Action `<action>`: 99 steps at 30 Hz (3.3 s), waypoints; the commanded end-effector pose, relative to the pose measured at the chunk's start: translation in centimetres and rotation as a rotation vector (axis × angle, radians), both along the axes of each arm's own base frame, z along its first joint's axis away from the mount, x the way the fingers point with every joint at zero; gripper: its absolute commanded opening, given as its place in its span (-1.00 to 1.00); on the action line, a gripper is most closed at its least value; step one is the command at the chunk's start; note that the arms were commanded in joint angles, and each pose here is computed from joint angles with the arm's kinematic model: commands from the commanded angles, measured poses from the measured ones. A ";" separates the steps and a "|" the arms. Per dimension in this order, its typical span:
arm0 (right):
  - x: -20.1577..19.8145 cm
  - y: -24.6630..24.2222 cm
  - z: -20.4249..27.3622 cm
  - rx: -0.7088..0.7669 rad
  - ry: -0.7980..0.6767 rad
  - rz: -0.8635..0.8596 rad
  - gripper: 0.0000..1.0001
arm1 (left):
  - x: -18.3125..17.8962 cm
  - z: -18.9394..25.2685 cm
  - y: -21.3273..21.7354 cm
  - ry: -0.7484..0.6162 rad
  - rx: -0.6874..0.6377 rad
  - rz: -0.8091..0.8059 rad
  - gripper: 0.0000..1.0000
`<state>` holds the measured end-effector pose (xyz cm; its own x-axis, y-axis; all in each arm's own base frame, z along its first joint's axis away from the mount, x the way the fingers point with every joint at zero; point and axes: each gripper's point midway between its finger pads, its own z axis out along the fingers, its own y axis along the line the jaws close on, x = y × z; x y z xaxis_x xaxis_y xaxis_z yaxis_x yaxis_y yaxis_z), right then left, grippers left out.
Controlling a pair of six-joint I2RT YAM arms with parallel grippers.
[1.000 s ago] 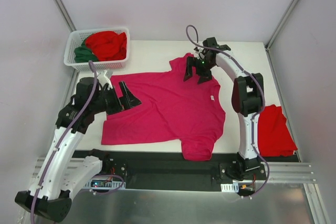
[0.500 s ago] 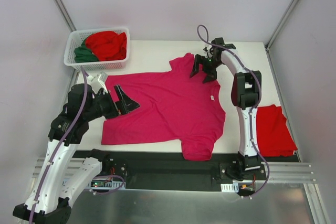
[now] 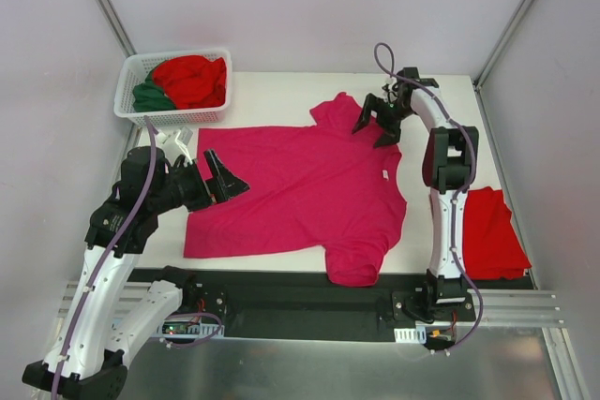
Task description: Fold and stack the t-shirts
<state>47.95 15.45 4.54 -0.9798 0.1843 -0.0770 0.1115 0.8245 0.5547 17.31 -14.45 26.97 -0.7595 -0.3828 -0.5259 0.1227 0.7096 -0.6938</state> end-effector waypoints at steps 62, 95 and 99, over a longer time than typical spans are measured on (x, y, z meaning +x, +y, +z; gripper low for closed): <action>1.1 -3.7 0.0 -0.035 -0.031 -0.039 0.92 | -1.1 1.0 -0.4 -0.001 -0.065 -0.001 0.99; -17.1 1.0 10.0 -0.064 -0.120 0.150 0.92 | -1.8 0.3 -0.1 0.007 -0.027 -0.025 0.99; -22.9 0.2 6.5 -0.104 -0.058 0.213 0.92 | -1.6 -0.3 -0.2 0.016 -0.013 -0.042 0.99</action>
<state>29.39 17.60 14.77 -0.9770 0.0044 -0.2134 -0.1102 0.8458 0.5220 15.51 -14.45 27.06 -0.7734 -0.3906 -0.4992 0.1155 0.6876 -0.7169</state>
